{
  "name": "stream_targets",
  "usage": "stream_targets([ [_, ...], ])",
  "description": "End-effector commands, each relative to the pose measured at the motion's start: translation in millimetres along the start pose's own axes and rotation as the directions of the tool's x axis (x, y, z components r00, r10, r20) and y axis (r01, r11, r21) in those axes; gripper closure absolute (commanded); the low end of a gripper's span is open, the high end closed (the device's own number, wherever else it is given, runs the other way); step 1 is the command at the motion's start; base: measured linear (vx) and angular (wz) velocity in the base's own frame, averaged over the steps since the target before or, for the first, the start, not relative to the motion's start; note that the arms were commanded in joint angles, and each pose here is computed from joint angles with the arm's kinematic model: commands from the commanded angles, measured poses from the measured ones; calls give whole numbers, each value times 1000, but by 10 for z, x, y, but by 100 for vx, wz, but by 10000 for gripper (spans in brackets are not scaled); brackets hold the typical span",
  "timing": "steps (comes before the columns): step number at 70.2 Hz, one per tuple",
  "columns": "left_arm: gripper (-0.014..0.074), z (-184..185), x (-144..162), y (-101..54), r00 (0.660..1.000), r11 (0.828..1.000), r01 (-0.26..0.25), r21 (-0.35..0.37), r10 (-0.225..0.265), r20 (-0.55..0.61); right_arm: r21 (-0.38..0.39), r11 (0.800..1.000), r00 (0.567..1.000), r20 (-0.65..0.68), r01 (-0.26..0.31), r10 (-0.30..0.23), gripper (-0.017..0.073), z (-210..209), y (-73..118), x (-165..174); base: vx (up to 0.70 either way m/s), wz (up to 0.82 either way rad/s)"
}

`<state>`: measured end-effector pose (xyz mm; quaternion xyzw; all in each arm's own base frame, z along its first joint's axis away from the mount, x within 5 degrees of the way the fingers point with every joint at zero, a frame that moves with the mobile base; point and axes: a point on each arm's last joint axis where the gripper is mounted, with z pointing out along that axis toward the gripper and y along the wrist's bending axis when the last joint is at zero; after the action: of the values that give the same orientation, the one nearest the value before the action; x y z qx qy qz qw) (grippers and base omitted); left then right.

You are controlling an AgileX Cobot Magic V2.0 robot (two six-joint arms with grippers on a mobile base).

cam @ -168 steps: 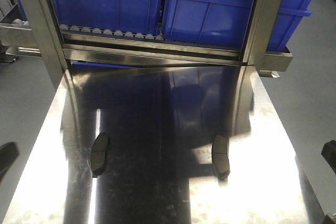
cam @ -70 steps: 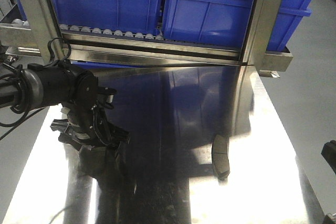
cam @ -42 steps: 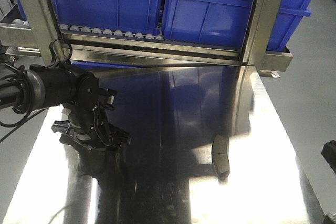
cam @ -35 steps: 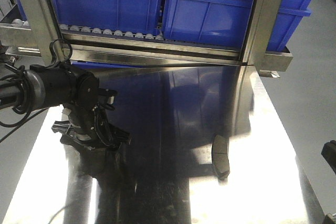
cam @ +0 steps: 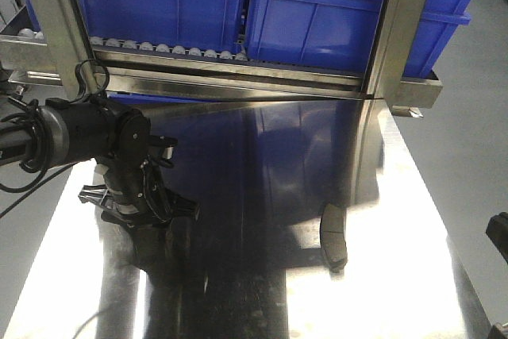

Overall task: Move and align brake pads A on conveyor
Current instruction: 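Lift the gripped brake pad off the table with the left gripper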

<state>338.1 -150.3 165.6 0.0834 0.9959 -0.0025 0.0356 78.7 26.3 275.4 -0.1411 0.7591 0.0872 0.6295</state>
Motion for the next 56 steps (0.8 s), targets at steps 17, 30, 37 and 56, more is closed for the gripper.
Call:
stream_targets([
  [17, 410, -370, -9, -21, 996, 1000, -7, 23, 5, 94, 15, 1000, 996, 91, 7, -9, 566, -14, -16, -152, 0, 0],
  [30, 442, -367, -17, -19, 995, 1000, -9, 21, 7, 100, 15, 1000, 996, 91, 7, -9, 566, -14, -16, -152, 0, 0],
  [37, 442, -405, -23, -20, 992, 999, -21, 25, 18, 122, 15, 1000, 996, 91, 7, -9, 566, -14, -16, -152, 0, 0],
  [56, 440, -867, 99, 17, 952, 996, -59, 61, 37, 303, 15, 1000, 996, 91, 7, -9, 566, -14, -16, -152, 0, 0],
])
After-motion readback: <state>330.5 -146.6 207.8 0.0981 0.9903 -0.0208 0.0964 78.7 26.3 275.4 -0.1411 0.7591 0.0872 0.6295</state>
